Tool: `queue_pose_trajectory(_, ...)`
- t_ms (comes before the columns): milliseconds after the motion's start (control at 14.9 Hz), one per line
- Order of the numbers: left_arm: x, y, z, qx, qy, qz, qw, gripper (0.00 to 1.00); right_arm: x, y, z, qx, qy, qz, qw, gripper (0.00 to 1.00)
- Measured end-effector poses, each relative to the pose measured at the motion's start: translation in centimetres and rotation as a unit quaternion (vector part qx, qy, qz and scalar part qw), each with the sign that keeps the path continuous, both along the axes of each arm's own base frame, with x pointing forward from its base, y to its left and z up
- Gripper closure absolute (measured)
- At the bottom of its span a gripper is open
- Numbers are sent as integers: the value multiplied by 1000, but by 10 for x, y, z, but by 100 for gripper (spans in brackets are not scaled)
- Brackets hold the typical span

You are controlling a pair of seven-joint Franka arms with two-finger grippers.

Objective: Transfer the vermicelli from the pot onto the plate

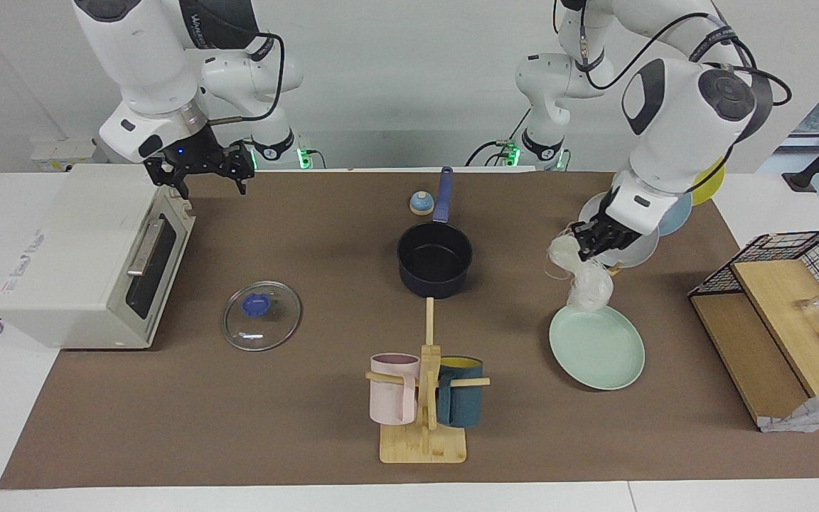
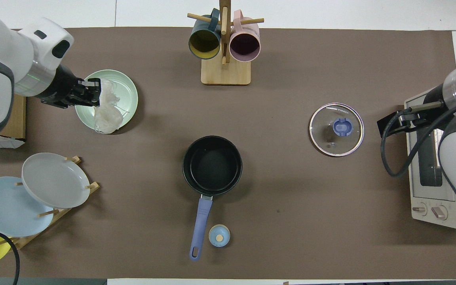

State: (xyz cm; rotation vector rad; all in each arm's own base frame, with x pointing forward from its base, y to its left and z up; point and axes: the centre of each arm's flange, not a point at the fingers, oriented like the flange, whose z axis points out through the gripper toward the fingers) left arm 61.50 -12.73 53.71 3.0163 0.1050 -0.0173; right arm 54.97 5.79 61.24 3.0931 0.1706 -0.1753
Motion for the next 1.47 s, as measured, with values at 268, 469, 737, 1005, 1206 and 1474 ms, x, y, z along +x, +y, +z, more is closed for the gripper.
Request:
queue_pose_trajectory(268,23,24,-48,-2,-23,-16,1000,94,0,-5,-1,0,1,-4,1000,0)
queue_pose_trajectory(469,25,38,-104,0,-38,-27,999,94,0,-5,-2,0,2,-4,1000,0)
queue_pose_trajectory(737,20,46,-139,3,-40,-49,998,94,0,-7,-3,0,3,-6,1000,0)
queue_pose_trajectory(1005,31,50,-167,3,-55,-52,997,94,1,-13,-3,0,2,-12,1000,0)
queue_pose_trajectory(1206,35,49,-188,3,-55,-72,996,94,0,-13,-3,-1,5,-12,1000,0)
queue_pose_trajectory(1474,35,48,-182,3,-56,-85,995,66,-2,-13,-2,-1,10,-12,1000,0)
